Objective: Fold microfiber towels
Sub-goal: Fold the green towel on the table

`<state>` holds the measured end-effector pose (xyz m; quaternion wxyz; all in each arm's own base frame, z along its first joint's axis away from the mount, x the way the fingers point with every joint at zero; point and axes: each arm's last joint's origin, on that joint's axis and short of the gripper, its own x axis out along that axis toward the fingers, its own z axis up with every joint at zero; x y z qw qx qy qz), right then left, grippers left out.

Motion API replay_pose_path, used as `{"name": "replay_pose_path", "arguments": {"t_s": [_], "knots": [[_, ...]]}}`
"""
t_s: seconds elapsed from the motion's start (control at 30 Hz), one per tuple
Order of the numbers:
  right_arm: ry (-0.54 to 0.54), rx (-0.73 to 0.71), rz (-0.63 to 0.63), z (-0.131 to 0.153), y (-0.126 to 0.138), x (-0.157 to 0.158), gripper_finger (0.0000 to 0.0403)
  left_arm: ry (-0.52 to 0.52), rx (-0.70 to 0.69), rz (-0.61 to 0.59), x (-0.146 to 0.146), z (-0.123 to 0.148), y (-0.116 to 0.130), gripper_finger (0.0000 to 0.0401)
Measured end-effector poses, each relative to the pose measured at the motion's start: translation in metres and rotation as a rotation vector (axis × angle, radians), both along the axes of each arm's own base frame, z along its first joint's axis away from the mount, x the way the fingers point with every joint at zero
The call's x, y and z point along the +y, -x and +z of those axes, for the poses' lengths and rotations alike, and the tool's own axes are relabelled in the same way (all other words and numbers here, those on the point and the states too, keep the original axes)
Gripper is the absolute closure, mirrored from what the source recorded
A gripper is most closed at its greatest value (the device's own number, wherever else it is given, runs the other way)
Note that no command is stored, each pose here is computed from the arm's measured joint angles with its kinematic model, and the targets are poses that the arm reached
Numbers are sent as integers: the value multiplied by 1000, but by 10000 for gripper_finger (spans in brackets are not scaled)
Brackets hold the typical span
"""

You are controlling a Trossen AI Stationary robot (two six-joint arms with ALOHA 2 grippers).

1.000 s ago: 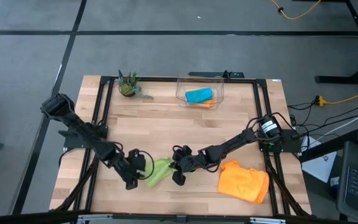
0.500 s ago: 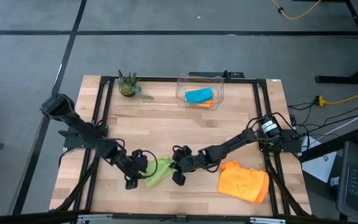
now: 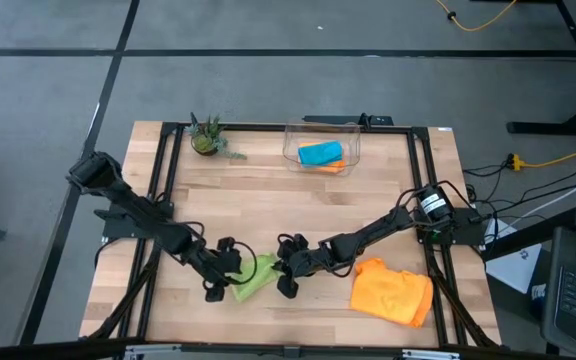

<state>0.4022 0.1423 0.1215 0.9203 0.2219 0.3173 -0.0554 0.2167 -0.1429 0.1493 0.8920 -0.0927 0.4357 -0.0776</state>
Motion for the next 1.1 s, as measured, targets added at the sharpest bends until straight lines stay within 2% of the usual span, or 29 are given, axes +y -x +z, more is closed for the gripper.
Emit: {"name": "replay_pose_path", "arguments": {"t_s": [0.3,0.4,0.63,0.87,1.1], "knots": [[-25,-20,-36,2,-4,-8,399,-11,111,-15,-8,-32,-5,275],[-15,-22,-91,1,-5,-12,399,-3,109,-10,-10,-38,-8,275],[-18,8,-126,-14,-7,-18,399,18,83,-25,-12,-38,-10,275],[-18,32,-95,-23,-8,-17,399,15,89,-25,-11,-38,-9,275],[-11,47,-82,-23,-7,-17,399,38,83,-34,-5,-15,0,275]]}}
